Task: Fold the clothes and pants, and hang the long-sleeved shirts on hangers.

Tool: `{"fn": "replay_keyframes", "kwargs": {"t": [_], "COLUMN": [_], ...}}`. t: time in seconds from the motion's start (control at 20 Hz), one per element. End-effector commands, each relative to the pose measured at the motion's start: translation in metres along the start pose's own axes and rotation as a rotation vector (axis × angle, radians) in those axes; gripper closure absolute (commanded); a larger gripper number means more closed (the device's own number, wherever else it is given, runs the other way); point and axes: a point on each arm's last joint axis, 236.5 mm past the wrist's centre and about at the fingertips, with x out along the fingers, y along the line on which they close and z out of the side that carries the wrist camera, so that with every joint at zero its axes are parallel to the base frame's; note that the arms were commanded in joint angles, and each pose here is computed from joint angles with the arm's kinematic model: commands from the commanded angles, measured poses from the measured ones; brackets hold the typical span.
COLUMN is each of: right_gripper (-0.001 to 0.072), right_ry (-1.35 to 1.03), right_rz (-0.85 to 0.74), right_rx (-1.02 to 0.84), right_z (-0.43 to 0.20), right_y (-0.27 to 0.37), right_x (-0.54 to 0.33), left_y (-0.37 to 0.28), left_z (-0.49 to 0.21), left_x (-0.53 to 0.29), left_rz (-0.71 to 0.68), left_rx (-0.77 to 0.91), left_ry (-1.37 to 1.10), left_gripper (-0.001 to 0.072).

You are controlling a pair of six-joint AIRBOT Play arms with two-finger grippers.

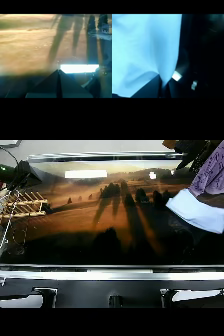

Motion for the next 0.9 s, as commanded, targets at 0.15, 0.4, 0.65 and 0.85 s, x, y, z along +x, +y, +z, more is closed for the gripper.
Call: {"fn": "replay_keyframes", "kwargs": {"t": [0.15, 0.4, 0.65, 0.85], "right_gripper": [0.0685, 0.0685, 0.0684, 0.0684], "right_ry": [0.128, 0.151, 0.172, 0.209], "right_rz": [-0.330, -0.423, -0.466, -0.507], "right_rx": [0.087, 0.159, 0.242, 0.226], "right_z": [-0.055, -0.111, -0.154, -0.176], "right_y": [-0.089, -0.119, -0.135, -0.148], "right_x": [-0.011, -0.009, -0.003, 0.003], "left_y": [0.002, 0.002, 0.002, 0.002], "left_z": [-0.009, -0.011, -0.011, -0.011], "left_x": [0.000, 0.000, 0.000, 0.000], "left_rz": [0.007, 0.008, 0.008, 0.007], "left_rx": [-0.001, -0.001, -0.001, -0.001], "left_ry": [0.039, 0.046, 0.046, 0.047], "left_gripper": [0.0689, 0.0689, 0.0689, 0.0689]}}
